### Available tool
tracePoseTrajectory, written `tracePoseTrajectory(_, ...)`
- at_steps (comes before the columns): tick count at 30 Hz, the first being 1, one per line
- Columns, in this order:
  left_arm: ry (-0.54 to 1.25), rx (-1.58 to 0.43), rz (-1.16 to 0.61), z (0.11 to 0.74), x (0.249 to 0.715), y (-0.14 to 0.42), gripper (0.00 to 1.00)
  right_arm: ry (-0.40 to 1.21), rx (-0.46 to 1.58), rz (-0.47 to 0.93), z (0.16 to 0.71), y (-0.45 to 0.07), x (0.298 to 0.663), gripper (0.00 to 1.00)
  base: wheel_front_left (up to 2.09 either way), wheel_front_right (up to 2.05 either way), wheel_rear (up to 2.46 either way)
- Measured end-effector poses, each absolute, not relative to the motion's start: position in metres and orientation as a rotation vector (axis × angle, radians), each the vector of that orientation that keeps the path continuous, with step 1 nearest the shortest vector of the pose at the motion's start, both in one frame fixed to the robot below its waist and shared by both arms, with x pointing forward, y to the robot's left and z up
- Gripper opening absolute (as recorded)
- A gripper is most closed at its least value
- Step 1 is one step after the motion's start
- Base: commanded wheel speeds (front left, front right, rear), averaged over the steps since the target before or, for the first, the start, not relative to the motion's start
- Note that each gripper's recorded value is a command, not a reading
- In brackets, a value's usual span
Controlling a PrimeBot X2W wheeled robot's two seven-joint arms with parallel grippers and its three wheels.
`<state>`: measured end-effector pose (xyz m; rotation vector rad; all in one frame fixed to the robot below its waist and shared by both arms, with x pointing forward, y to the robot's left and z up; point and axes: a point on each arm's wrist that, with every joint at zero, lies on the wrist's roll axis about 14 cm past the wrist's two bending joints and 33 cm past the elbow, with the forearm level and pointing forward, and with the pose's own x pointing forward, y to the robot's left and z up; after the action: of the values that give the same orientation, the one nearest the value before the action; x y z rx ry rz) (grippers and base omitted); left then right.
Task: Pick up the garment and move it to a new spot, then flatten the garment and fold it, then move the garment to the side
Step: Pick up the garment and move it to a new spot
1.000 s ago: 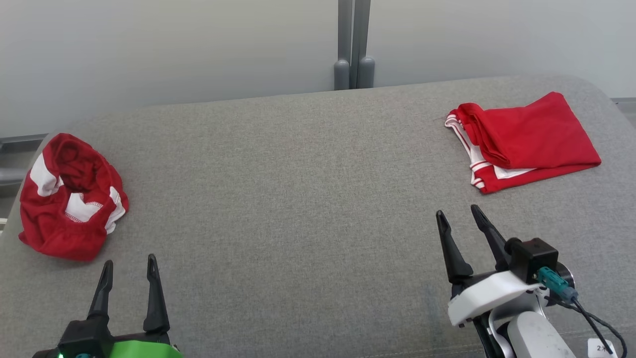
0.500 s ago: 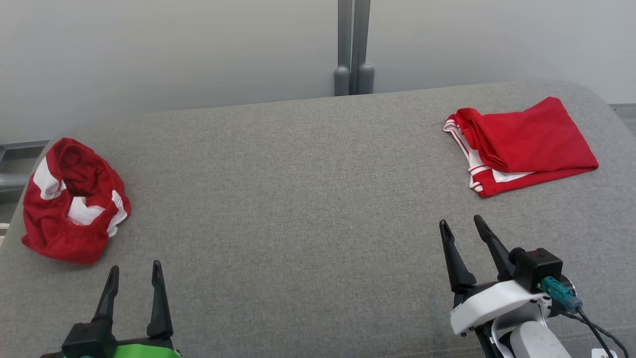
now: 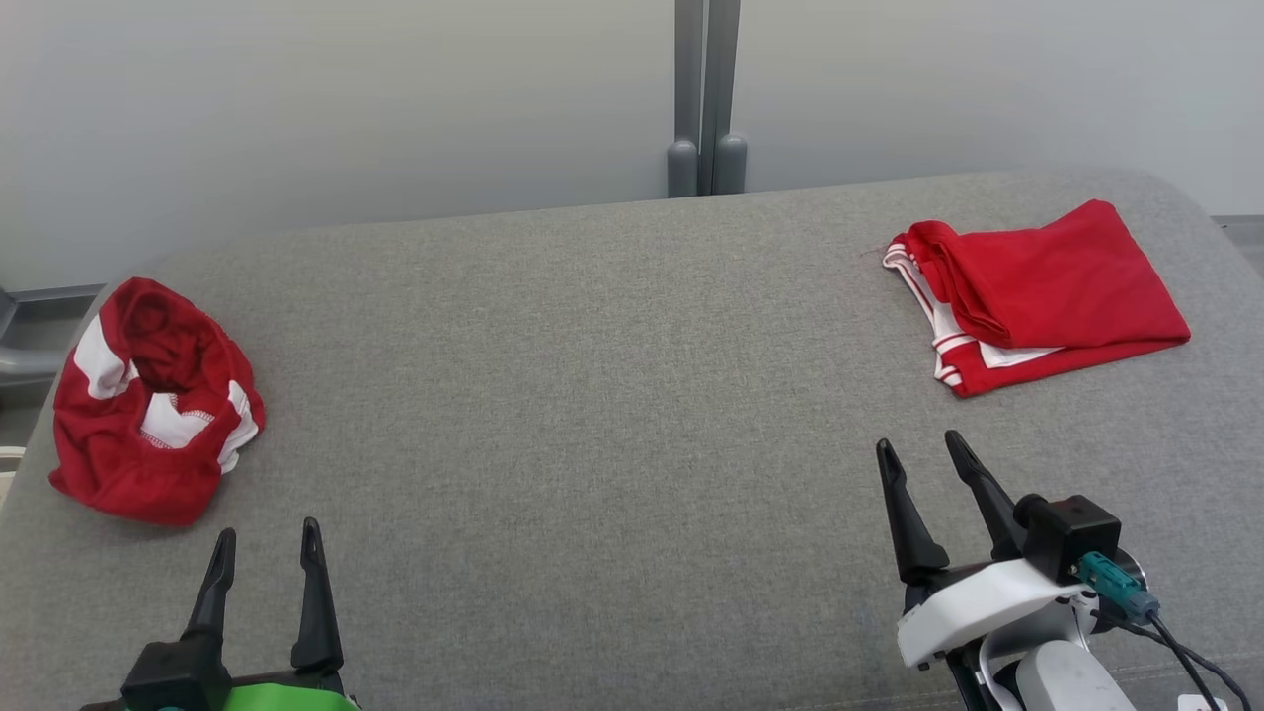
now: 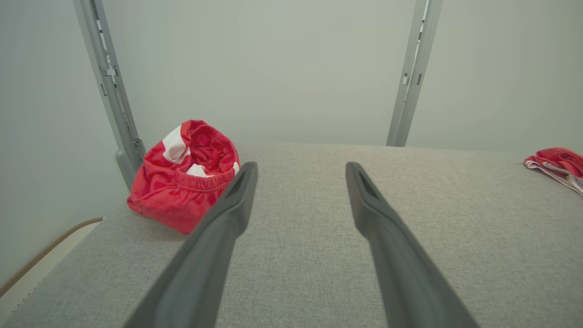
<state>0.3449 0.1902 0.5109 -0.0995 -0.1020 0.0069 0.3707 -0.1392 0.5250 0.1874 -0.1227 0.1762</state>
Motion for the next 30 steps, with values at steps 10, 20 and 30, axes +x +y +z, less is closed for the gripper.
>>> tracePoseTrajectory(10, -0.104, -0.100, 0.027, 0.511, 0.341, 0.196, 1.00, -0.114, 0.192, 0.189, 0.523, -0.134, 0.371, 1.00, 0.00, 0.00, 0.00)
tracePoseTrajectory(20, -0.104, -0.097, 0.099, 0.509, 0.327, 0.218, 1.00, -0.094, 0.206, 0.259, 0.519, -0.110, 0.377, 1.00, 0.00, 0.00, 0.00)
tracePoseTrajectory(30, -0.104, -0.087, 0.233, 0.506, 0.299, 0.256, 1.00, -0.060, 0.214, 0.374, 0.513, -0.069, 0.384, 1.00, 0.00, 0.00, 0.00)
